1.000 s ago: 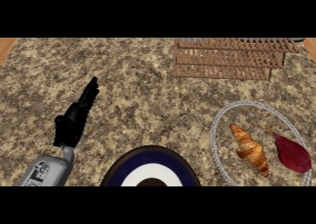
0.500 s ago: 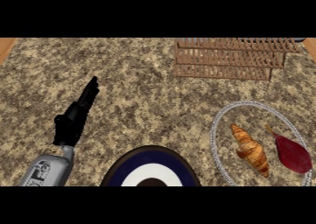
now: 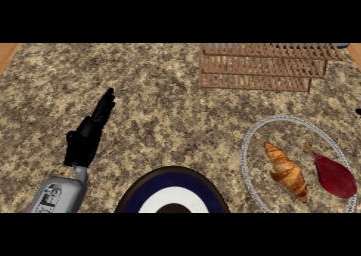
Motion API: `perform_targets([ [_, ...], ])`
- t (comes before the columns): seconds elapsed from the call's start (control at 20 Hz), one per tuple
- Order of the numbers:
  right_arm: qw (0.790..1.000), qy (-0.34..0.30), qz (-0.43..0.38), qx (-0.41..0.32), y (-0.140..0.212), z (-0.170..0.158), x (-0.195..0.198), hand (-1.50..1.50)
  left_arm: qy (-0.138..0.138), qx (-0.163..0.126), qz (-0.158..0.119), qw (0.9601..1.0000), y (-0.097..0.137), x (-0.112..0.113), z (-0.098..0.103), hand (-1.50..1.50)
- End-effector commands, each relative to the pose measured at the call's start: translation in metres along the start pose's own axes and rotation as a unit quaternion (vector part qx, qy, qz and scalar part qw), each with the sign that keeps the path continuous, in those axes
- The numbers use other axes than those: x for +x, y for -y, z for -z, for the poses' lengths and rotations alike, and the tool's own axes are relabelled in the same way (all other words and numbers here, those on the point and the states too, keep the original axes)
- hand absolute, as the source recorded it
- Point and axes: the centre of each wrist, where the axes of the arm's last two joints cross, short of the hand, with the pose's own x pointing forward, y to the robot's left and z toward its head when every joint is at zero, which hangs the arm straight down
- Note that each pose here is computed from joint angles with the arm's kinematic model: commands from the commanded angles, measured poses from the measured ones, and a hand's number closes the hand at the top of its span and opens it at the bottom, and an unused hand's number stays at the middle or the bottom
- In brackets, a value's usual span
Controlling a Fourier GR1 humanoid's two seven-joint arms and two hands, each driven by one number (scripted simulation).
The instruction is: Pick the pear from the placemat and place it in the tiered shelf
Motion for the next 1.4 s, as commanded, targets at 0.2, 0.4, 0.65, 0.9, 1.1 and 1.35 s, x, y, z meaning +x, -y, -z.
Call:
perform_targets([
  [0.2, 1.0, -0.007, -0.011, 0.003, 0.003, 0.005, -0.012, -1.5, 0.003, -0.001, -0.003, 1.0, -0.001, 0.011, -0.013, 0.0],
  [0.4, 0.999, -0.025, -0.024, 0.014, -0.011, 0.008, -0.016, -1.5, -0.001, -0.005, 0.003, 1.0, 0.0, 0.016, -0.006, 0.0],
  [0.65, 0.999, -0.034, -0.036, 0.014, -0.039, 0.029, -0.007, -1.5, 0.003, -0.01, 0.008, 0.9999, 0.007, 0.002, -0.016, 0.0],
  [0.9, 0.999, -0.03, -0.04, 0.008, -0.03, 0.014, -0.013, -1.5, 0.0, 0.003, -0.004, 1.0, -0.014, 0.009, -0.006, 0.0],
  [1.1, 0.998, -0.041, -0.038, 0.005, -0.054, 0.031, -0.008, -1.5, -0.002, -0.008, -0.003, 1.0, 0.005, -0.002, -0.012, 0.0],
  [1.35, 0.998, -0.042, -0.039, 0.013, -0.057, 0.05, -0.029, -1.5, 0.004, -0.003, 0.003, 1.0, 0.001, -0.002, -0.001, 0.0],
])
